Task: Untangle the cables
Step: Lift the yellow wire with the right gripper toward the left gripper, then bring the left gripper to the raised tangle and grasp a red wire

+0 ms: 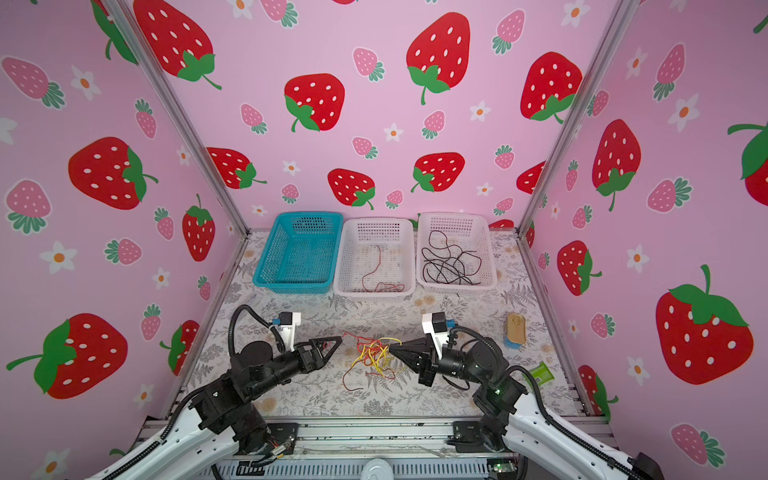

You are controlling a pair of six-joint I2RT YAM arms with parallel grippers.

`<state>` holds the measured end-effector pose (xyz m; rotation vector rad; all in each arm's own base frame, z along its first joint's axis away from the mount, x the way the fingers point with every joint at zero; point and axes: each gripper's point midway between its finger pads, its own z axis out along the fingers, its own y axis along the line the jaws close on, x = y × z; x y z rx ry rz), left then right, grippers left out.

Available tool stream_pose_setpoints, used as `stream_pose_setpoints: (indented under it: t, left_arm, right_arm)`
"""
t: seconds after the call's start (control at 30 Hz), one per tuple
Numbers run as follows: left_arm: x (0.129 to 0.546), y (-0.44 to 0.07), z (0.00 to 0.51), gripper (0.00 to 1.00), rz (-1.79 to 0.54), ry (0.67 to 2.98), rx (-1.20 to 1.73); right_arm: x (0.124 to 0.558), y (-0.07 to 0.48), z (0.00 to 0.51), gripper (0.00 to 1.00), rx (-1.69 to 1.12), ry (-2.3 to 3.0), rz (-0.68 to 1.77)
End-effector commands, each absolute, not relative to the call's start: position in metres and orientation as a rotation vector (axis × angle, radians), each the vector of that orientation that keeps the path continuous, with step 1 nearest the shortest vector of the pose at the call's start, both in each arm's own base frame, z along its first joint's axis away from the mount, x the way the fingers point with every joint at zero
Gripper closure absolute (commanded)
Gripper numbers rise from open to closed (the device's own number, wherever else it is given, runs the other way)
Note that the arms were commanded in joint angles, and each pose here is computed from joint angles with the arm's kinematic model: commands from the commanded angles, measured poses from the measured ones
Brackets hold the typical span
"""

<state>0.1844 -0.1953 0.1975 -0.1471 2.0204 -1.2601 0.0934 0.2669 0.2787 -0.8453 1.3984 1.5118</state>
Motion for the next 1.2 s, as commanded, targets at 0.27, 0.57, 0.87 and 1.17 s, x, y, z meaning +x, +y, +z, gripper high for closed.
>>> stream_pose_setpoints:
  t: [0.27, 0.57, 0.87, 1.17]
  left_arm:
    - [0.171, -0.214, 0.23, 0.07, -1.495, 1.924, -0.076]
    - [0.157, -0.216, 0.267, 0.03, -1.282, 1.916, 0.29]
    - [0.131, -0.223, 0.282, 0.02, -1.082, 1.837, 0.812]
    - [0.132, -0.243, 0.261, 0.1, -1.012, 1.873, 1.087]
  right_arm:
    - [0.108, 0.268, 0.271, 1.0, -0.79, 1.437, 1.457]
    - [0.115, 0.277, 0.241, 1.0, -0.845, 1.551, 1.393]
    - [0.107, 0.281, 0.226, 1.0, -0.94, 1.584, 1.4]
    - [0.095, 0.284, 0.228, 1.0, -1.009, 1.555, 1.457]
